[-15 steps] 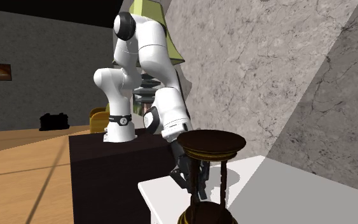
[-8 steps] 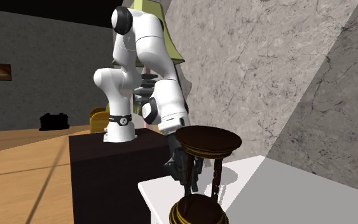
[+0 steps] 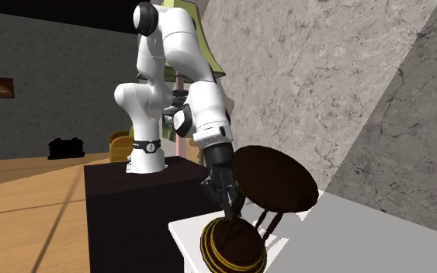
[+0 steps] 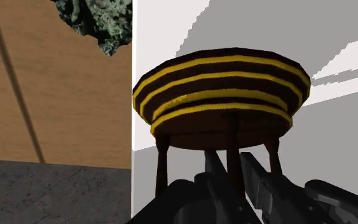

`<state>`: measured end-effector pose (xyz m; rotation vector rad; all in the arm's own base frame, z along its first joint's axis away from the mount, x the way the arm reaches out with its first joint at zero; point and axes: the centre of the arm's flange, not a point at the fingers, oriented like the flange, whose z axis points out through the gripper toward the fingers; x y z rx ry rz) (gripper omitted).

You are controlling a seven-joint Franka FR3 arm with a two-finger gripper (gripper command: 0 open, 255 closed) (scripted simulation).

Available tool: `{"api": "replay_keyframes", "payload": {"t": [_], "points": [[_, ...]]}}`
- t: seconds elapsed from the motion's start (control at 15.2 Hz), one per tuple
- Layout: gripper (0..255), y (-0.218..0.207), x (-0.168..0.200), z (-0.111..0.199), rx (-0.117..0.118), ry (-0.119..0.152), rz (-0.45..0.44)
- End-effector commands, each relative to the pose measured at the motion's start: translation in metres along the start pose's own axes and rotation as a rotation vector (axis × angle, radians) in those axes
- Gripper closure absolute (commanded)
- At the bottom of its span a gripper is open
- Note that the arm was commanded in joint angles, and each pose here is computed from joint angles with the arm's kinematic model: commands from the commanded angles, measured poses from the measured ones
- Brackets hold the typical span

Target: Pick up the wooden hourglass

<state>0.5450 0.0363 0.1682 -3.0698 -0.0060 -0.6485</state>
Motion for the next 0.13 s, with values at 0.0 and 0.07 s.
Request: {"api": "replay_keyframes", "payload": {"t": [0.0,0.07], "points": [[255,0.0005,0.0019,-0.0064,0.000,0.000,0.000],[255,0.0005,0.0019,-0.0064,0.000,0.000,0.000]]}}
